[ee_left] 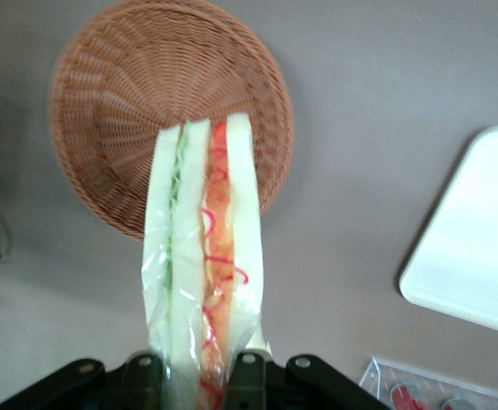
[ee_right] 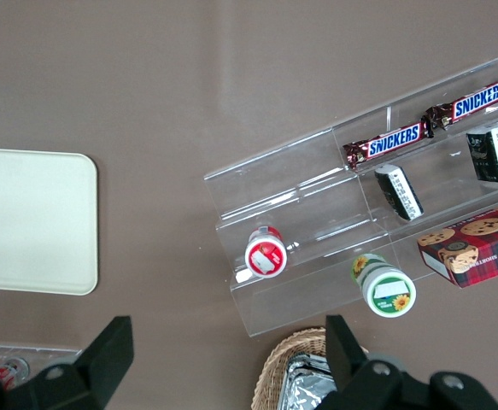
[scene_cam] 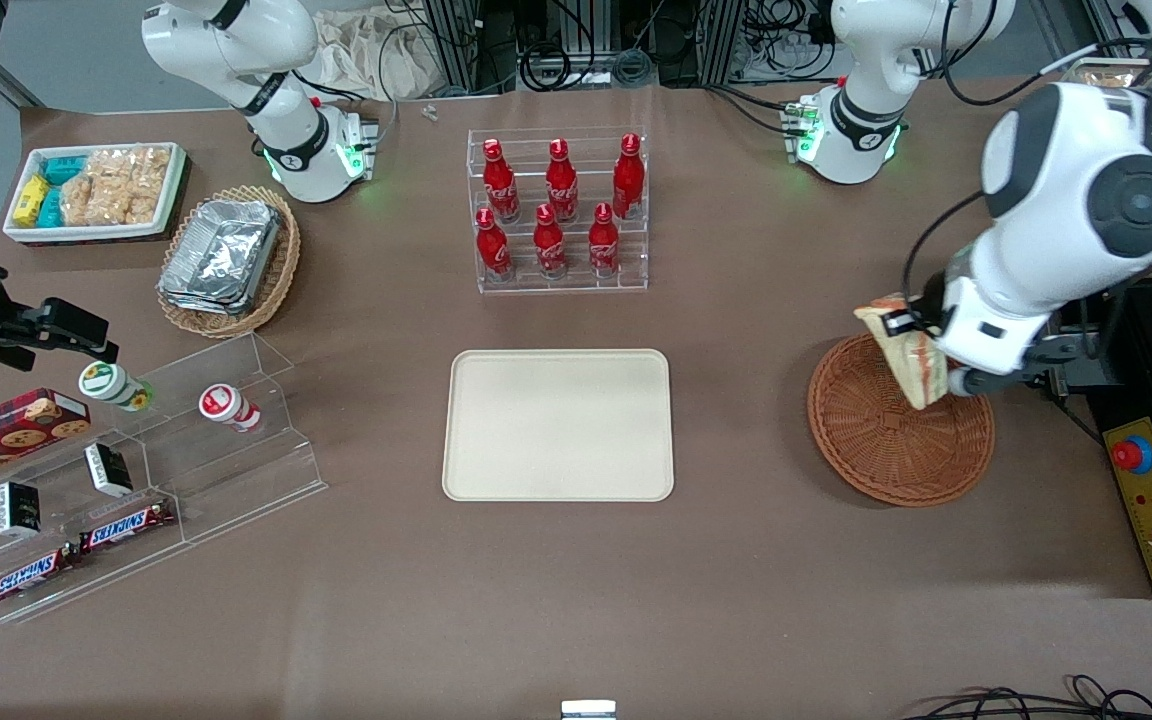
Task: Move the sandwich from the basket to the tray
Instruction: 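Carry the sandwich with the left gripper over the cream tray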
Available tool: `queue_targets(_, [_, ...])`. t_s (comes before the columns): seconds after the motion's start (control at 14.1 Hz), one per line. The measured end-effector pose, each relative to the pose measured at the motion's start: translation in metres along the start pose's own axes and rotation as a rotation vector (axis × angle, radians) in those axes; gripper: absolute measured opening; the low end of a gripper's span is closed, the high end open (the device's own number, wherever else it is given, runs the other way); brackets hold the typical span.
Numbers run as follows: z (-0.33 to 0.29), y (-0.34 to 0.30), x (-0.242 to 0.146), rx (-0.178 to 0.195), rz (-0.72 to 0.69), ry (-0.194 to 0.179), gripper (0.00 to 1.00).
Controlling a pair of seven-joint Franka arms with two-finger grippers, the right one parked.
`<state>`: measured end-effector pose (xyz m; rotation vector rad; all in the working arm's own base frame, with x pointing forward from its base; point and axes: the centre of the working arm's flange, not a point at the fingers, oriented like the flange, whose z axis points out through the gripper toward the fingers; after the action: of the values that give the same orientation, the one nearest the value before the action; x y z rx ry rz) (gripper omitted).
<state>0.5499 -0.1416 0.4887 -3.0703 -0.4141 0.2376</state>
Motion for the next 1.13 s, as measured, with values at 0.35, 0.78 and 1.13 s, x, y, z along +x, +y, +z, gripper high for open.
queue_targets(0.35, [0.021, 0.085, -0.032, -0.034, 0.182, 0.009, 0.17])
queue_targets(0.78, [0.061, 0.195, -0.07, -0.075, 0.31, 0.1, 0.17])
queue_targets(1.13, [0.13, 0.248, -0.078, -0.069, 0.305, 0.161, 0.17])
